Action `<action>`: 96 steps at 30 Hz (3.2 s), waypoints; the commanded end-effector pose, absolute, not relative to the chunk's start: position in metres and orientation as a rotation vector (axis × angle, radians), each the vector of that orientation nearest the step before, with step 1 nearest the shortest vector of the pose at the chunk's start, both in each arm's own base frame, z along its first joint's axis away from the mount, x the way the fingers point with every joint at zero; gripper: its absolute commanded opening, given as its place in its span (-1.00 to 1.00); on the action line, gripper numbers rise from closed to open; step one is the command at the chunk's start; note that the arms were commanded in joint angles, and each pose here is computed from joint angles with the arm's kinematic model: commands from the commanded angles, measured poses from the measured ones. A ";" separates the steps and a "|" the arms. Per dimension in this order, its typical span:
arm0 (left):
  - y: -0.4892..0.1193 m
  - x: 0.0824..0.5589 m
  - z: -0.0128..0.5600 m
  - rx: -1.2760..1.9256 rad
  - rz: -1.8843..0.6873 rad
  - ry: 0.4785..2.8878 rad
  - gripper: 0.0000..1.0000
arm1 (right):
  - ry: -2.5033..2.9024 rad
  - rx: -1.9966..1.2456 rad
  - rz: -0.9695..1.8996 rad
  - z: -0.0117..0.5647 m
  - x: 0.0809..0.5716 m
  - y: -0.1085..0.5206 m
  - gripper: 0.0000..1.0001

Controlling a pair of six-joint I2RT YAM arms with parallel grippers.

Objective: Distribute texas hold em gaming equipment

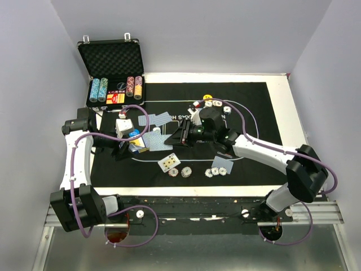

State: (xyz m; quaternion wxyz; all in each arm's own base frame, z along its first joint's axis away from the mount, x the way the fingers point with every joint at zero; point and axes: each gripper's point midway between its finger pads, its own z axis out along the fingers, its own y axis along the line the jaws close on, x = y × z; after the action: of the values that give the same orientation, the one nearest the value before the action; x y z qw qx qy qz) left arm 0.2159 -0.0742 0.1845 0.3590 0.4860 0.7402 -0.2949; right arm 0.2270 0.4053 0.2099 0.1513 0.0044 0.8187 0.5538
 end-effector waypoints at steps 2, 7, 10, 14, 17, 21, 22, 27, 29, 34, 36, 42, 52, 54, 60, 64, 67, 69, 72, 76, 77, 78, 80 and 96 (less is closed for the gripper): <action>-0.095 0.168 0.205 1.136 -1.037 2.000 -0.76 | 2.326 0.051 1.657 0.222 0.222 0.394 -0.49; -0.095 0.168 0.206 1.138 -1.033 1.997 -0.76 | 2.331 0.064 1.715 0.222 0.219 0.394 -0.51; -0.095 0.168 0.206 1.138 -1.033 2.000 -0.77 | 2.320 0.050 1.741 0.227 0.218 0.391 -0.63; -0.095 0.168 0.205 1.135 -1.034 2.001 -0.76 | 2.311 0.074 1.691 0.231 0.228 0.369 -0.87; -0.095 0.167 0.205 1.137 -1.035 2.003 -0.76 | 2.317 0.119 1.627 0.227 0.238 0.344 -0.99; -0.094 0.167 0.204 1.138 -1.033 2.006 -0.76 | 2.314 0.192 1.574 0.218 0.244 0.312 -0.99; -0.094 0.167 0.204 1.138 -1.033 2.006 -0.76 | 2.317 0.206 1.551 0.215 0.244 0.305 -0.99; -0.094 0.168 0.205 1.136 -1.031 2.002 -0.76 | 2.401 0.333 1.348 0.174 0.241 0.259 -0.99; -0.094 0.168 0.206 1.135 -1.031 2.003 -0.76 | 2.420 0.398 1.264 0.157 0.238 0.238 -0.99; -0.094 0.167 0.206 1.139 -1.024 2.002 -0.76 | 2.450 0.575 1.041 0.114 0.235 0.186 -0.99; -0.095 0.166 0.207 1.140 -1.023 1.997 -0.76 | 2.463 0.634 0.963 0.099 0.234 0.170 -0.99; -0.095 0.165 0.207 1.142 -1.014 1.996 -0.76 | 2.522 0.740 0.825 0.063 0.227 0.146 -0.99; -0.095 0.166 0.207 1.140 -1.018 1.997 -0.76 | 2.551 0.763 0.701 0.048 0.221 0.131 -0.07; -0.095 0.166 0.207 1.140 -1.023 1.995 -0.76 | 2.548 0.764 0.696 0.050 0.222 0.130 0.24; -0.095 0.165 0.206 1.139 -1.024 1.993 -0.76 | 2.499 0.770 0.589 0.078 0.230 0.115 0.57; -0.095 0.165 0.206 1.145 -1.022 1.993 -0.76 | 2.379 0.744 0.545 0.124 0.241 0.103 0.66; -0.096 0.164 0.205 1.149 -1.023 1.989 -0.76 | 2.247 0.650 0.761 0.167 0.258 0.128 0.83; -0.096 0.165 0.205 1.145 -1.032 1.988 -0.76 | 2.245 0.552 0.959 0.185 0.268 0.160 1.00; -0.097 0.165 0.204 1.139 -1.040 1.990 -0.76 | 2.265 0.356 1.099 0.207 0.270 0.215 1.00; -0.097 0.166 0.205 1.137 -1.042 1.988 -0.76 | 2.235 0.116 1.244 0.236 0.269 0.283 1.00; -0.097 0.166 0.205 1.136 -1.041 1.986 -0.76 | 2.223 0.066 1.278 0.243 0.267 0.297 1.00; -0.097 0.166 0.206 1.137 -1.043 1.987 -0.76 | 2.193 0.025 1.314 0.253 0.269 0.311 1.00; -0.097 0.166 0.206 1.139 -1.038 1.988 -0.76 | 2.164 -0.055 1.385 0.264 0.265 0.337 1.00; -0.096 0.166 0.208 1.140 -1.027 1.985 -0.76 | 2.294 -0.255 1.552 0.221 0.234 0.438 0.91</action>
State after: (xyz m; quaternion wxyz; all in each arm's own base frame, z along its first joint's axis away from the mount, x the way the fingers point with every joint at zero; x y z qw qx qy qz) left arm 0.2155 -0.0765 0.1881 0.3655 0.4837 0.7372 -0.2983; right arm 0.2440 0.4181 0.2106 0.1931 -0.0710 0.8285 0.5208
